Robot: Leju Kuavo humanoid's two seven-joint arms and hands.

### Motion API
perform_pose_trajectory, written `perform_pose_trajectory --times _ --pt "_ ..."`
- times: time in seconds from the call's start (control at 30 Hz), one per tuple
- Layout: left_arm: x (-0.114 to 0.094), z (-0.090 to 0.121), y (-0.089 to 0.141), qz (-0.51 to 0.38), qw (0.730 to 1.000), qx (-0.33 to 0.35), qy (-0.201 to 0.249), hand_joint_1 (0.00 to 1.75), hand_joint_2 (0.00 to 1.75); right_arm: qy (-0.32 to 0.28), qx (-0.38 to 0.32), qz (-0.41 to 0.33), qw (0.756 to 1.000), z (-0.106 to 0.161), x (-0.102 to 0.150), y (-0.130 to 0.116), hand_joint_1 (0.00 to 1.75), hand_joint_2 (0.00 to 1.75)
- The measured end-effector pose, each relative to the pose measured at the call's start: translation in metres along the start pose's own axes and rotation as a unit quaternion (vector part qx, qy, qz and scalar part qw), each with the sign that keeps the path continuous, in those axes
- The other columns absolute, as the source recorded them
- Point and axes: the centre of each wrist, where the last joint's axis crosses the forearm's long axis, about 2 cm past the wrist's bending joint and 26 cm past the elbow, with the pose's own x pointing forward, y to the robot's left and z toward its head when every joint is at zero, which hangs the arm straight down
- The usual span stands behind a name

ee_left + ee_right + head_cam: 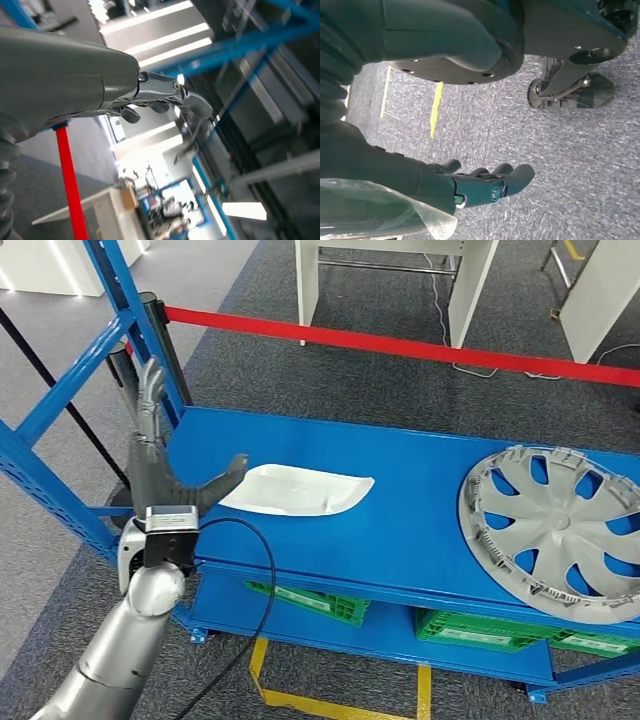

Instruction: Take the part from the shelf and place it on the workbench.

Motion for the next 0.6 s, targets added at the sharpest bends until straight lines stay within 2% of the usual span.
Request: perform_pose_trajectory --times 0.37,0.6 --pt "-0.005 -0.049 -0.026 -0.087 0.981 -0.162 -0.053 0.0 1.75 -0.001 0.009 0.018 1.0 0.001 0.004 0.002 0.0 1.75" --pt "-0.02 -0.071 -0.032 -0.157 0.952 -0.258 -0.053 0.0 1.75 -0.001 0.015 0.027 1.0 0.001 0.005 0.003 0.0 1.75"
